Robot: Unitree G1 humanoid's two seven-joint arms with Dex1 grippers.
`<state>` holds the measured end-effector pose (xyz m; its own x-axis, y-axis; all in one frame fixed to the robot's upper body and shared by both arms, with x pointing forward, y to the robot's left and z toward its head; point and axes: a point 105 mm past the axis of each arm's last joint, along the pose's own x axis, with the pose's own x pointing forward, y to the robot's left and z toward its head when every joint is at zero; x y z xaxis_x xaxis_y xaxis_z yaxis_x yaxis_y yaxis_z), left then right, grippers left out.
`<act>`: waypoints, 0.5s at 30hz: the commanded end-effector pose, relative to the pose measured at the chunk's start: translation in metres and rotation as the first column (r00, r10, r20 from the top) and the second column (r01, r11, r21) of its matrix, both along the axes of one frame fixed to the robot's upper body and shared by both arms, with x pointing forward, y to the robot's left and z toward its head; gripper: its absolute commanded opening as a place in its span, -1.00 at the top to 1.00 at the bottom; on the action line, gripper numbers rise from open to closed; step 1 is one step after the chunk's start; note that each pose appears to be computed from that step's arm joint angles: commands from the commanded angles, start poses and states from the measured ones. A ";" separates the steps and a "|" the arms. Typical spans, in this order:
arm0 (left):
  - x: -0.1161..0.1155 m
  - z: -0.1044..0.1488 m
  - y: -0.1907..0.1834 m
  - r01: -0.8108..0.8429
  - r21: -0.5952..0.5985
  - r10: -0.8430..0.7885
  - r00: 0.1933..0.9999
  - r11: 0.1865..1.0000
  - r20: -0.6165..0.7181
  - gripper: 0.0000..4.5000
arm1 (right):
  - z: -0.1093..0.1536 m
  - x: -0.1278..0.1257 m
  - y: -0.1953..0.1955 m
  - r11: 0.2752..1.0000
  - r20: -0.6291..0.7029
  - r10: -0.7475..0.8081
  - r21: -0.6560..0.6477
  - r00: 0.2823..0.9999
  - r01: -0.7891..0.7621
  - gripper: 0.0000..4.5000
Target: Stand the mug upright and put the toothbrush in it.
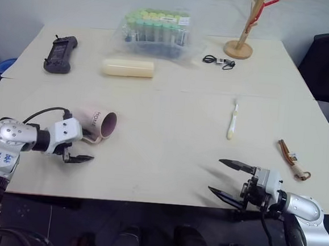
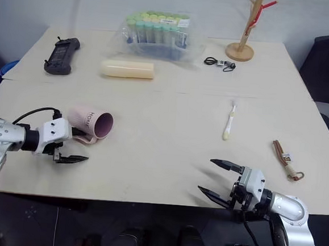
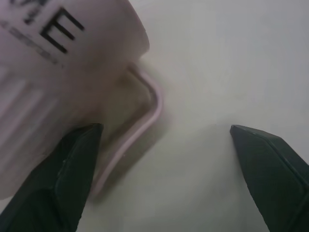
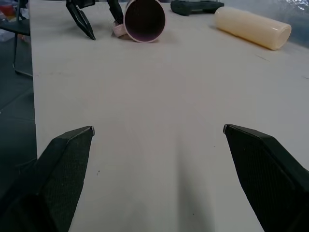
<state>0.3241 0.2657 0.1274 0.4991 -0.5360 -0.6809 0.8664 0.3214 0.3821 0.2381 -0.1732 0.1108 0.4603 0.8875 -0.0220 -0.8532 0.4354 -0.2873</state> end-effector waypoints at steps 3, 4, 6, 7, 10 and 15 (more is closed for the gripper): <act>0.013 -0.015 0.006 0.019 0.151 -0.010 0.998 0.988 -0.061 -0.23 | 0.009 -0.005 0.000 0.999 0.031 -0.037 0.026 0.999 0.036 -1.00; 0.015 -0.017 0.004 0.039 0.169 -0.027 0.997 0.985 -0.070 -0.14 | 0.008 -0.006 0.000 0.999 0.031 -0.045 0.027 0.999 0.044 -1.00; 0.018 -0.020 0.001 0.086 0.212 -0.069 0.994 0.973 -0.089 0.12 | 0.009 -0.007 -0.002 0.998 0.031 -0.059 0.030 0.998 0.058 -1.00; 0.020 -0.020 -0.002 0.109 0.226 -0.090 0.992 0.968 -0.094 0.25 | 0.009 -0.007 -0.002 0.997 0.034 -0.067 0.032 0.997 0.066 -1.00; 0.027 -0.019 -0.017 0.183 0.218 -0.167 0.982 0.959 -0.089 0.62 | 0.012 -0.008 -0.007 0.995 0.042 -0.093 0.034 0.995 0.091 -1.00; 0.031 0.007 -0.089 0.313 -0.208 -0.331 0.942 0.927 -0.058 0.99 | 0.028 -0.017 -0.014 0.982 0.030 -0.150 0.119 0.988 0.146 -1.00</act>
